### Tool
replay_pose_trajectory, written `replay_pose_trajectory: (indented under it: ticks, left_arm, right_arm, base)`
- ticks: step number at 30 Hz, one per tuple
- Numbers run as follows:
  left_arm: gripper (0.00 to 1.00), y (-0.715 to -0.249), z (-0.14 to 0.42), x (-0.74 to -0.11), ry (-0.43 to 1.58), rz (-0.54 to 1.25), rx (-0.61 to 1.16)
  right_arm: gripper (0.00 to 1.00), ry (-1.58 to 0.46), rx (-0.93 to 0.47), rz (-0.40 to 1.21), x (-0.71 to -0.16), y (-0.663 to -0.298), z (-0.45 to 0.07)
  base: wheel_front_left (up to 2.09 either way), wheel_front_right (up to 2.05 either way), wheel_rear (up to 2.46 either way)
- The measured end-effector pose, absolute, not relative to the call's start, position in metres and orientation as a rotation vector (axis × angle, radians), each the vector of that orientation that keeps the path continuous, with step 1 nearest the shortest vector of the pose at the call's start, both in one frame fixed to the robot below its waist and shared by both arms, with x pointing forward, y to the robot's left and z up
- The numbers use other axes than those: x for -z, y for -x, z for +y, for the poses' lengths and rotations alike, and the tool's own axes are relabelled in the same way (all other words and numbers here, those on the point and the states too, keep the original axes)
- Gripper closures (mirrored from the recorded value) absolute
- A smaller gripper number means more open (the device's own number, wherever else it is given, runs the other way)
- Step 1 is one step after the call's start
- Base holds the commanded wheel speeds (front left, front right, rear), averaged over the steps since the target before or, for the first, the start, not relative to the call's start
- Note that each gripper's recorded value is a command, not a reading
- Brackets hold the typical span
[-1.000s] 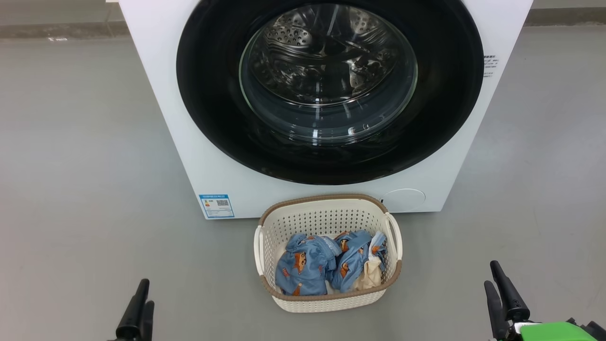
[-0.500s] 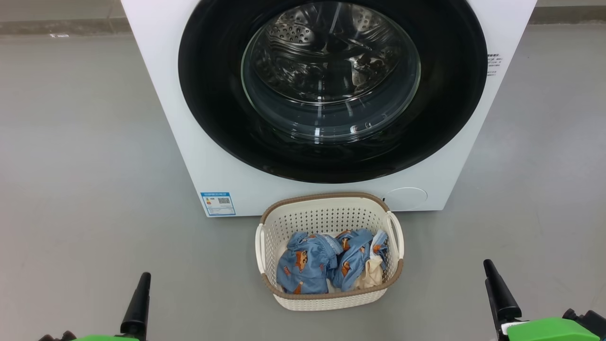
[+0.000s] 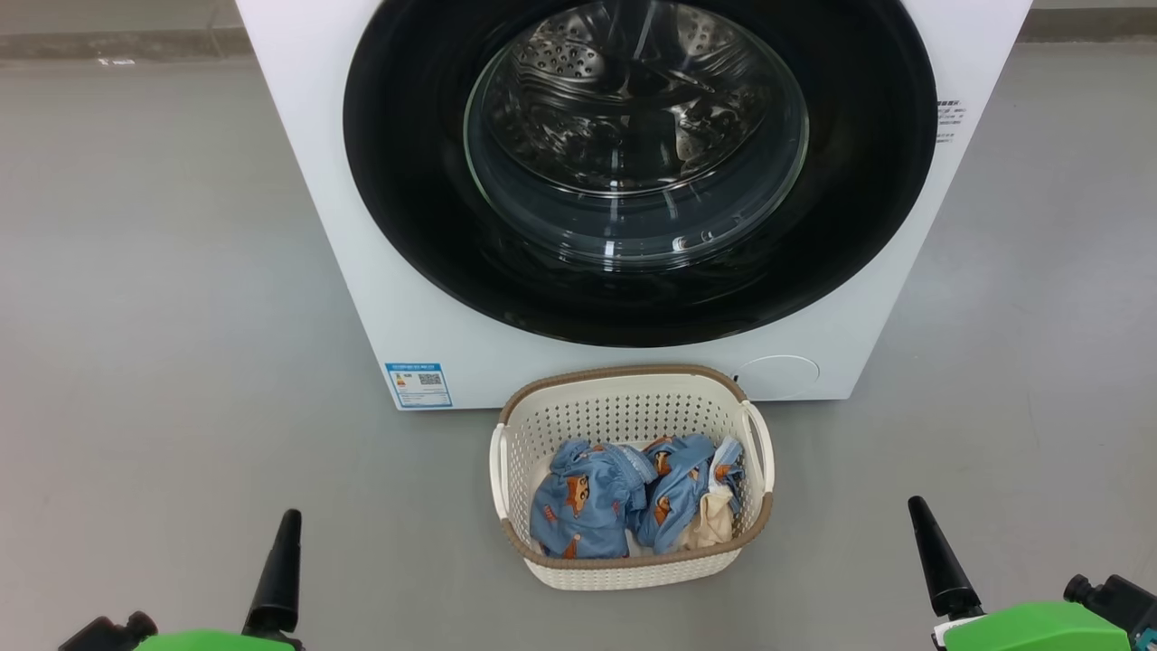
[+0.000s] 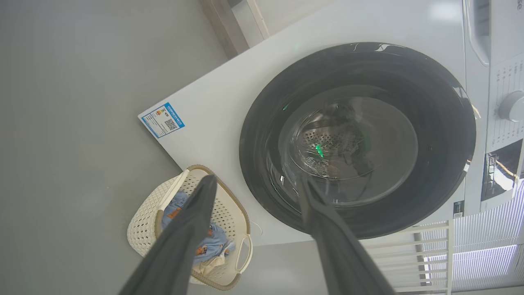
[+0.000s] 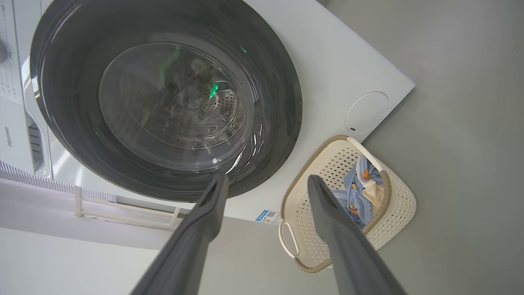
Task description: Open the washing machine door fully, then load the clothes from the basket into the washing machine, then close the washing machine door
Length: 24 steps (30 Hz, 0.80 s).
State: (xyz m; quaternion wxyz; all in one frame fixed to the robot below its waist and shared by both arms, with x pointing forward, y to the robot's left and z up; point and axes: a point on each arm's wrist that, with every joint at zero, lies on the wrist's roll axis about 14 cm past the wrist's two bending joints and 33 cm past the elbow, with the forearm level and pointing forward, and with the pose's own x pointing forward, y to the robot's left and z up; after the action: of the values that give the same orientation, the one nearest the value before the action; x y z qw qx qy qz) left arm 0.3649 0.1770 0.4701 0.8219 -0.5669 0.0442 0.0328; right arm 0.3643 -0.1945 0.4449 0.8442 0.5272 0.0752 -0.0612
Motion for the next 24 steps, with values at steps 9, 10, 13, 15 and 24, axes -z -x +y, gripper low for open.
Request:
replay_pose_trajectory:
  ticks: [9,10,13,15,24]
  left_arm:
    - [0.0,-0.3657,0.1768,-0.4728,1.092,0.083,-0.06]
    - [0.0,-0.3658,0.1768,-0.4733,1.071,0.082,-0.057]
    - [0.0,-0.3665,0.1764,-0.4761,1.012,0.075,-0.046]
    - [0.0,-0.3668,0.1761,-0.4777,0.973,0.07,-0.039]
    - [0.0,-0.3669,0.1713,-0.4802,0.848,0.063,-0.014]
  right_arm:
    - [0.0,-0.998,0.109,0.162,-0.4454,-0.3658,-0.1922]
    - [0.0,-0.987,0.107,0.161,-0.4457,-0.366,-0.1919]
    - [0.0,-0.949,0.102,0.161,-0.4456,-0.3664,-0.1917]
    - [0.0,-0.926,0.098,0.162,-0.4455,-0.3666,-0.1916]
    - [0.0,-0.808,0.077,0.162,-0.4454,-0.3671,-0.1909]
  base:
    - [0.0,0.0,0.0]
    - [0.0,0.0,0.0]
    - [0.0,0.0,0.0]
    - [0.0,0.0,0.0]
    - [0.0,0.0,0.0]
